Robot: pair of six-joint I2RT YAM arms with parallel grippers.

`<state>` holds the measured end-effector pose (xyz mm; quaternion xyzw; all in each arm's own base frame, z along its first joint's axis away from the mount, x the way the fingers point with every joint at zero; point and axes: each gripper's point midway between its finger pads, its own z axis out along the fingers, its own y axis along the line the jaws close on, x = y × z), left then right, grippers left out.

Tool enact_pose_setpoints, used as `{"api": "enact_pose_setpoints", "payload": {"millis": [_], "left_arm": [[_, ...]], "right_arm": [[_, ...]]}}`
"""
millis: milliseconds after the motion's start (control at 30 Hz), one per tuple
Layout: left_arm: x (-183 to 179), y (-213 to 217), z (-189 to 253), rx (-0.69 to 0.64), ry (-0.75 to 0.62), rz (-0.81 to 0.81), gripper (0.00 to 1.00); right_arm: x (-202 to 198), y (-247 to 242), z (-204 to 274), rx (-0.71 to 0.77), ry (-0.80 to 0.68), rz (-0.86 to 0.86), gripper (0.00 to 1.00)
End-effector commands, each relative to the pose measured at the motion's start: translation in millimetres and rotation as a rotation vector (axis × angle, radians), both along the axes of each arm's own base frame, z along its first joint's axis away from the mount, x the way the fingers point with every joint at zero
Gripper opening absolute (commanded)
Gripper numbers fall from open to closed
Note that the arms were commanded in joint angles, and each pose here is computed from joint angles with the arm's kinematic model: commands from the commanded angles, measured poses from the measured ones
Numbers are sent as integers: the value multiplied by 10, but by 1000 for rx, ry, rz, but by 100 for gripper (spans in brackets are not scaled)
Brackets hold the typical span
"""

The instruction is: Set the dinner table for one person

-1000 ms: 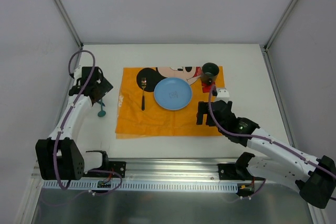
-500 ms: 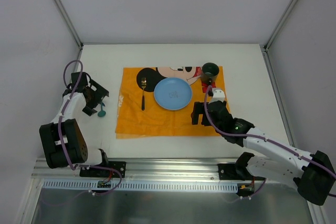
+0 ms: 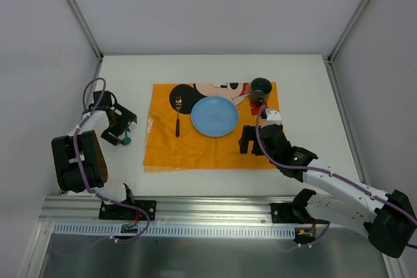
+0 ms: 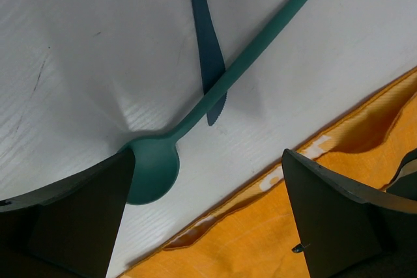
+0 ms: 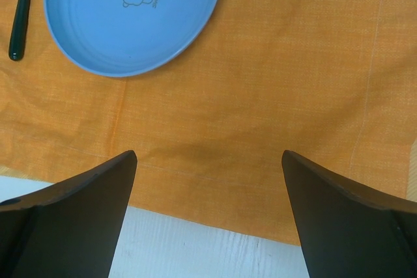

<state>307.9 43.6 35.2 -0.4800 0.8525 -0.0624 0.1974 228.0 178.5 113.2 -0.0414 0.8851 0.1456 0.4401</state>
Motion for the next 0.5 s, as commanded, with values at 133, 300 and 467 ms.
{"api": "enact_pose_setpoints", "payload": {"millis": [133,300,467], "left_arm": [[165,157,-105,35,32,61,88],[227,189,-200,38,61,64,81],[249,230,-220,56,67,67,74]], "right_arm": [[41,-24,48,31,-26,-1,100],[50,-46,23,31,-18,-3,99],[68,-67,4,27,-13,-8,100]]}}
